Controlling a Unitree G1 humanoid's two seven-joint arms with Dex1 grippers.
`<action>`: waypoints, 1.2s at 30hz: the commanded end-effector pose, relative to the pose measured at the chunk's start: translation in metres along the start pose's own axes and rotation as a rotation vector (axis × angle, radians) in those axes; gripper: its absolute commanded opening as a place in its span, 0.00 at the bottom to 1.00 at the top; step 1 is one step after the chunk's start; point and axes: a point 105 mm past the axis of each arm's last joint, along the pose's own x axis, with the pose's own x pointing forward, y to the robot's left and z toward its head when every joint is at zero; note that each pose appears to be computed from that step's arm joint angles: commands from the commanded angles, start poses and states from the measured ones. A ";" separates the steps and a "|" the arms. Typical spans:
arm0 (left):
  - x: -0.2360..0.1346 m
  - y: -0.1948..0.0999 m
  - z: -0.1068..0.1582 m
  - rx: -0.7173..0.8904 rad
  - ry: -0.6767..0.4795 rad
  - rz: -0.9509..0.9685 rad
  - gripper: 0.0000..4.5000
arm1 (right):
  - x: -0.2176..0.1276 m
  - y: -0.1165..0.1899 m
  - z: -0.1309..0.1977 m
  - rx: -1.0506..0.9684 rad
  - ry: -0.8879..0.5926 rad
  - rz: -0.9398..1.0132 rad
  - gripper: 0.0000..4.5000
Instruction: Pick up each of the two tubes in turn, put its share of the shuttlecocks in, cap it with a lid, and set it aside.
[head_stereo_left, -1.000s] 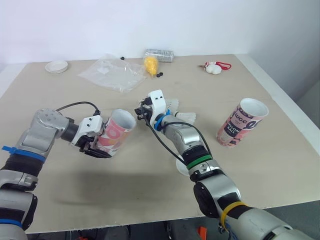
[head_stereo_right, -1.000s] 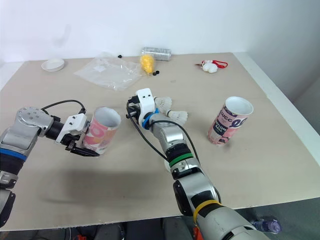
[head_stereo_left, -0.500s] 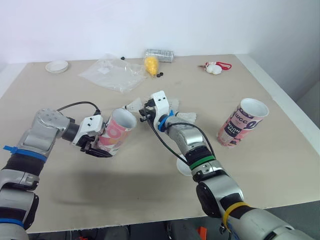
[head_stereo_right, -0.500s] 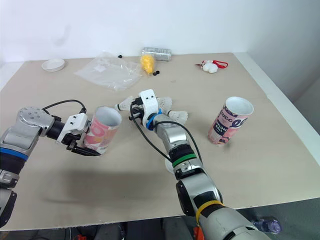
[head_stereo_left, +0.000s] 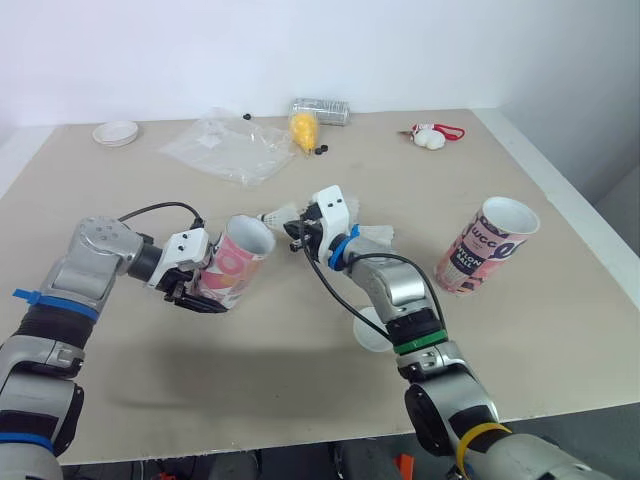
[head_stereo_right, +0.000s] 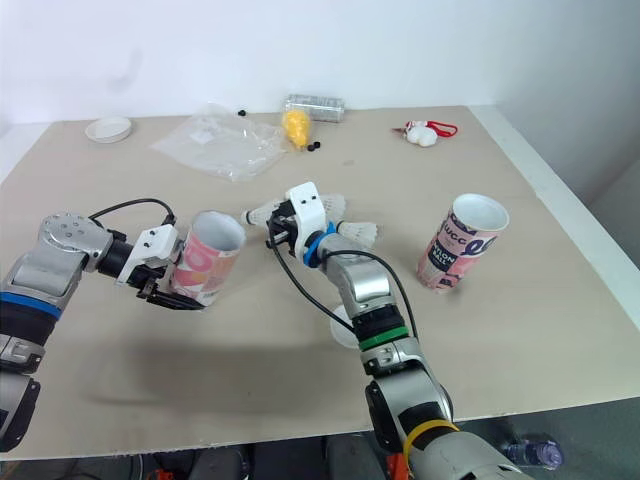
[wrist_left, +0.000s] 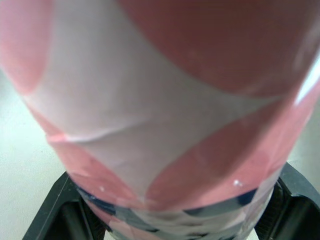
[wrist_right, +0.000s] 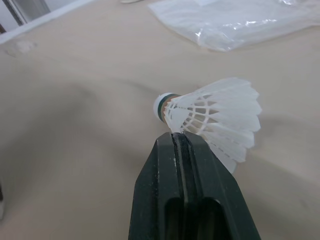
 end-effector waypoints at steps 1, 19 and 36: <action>0.001 0.003 0.000 0.007 0.011 0.015 0.68 | -0.011 0.011 0.018 -0.030 -0.049 0.038 0.01; 0.006 0.001 0.004 0.023 -0.002 -0.008 0.68 | -0.073 0.010 0.000 -0.071 0.036 -0.018 0.01; 0.007 0.005 0.016 0.071 -0.004 -0.027 0.68 | -0.096 0.010 -0.003 -0.087 0.051 -0.029 0.56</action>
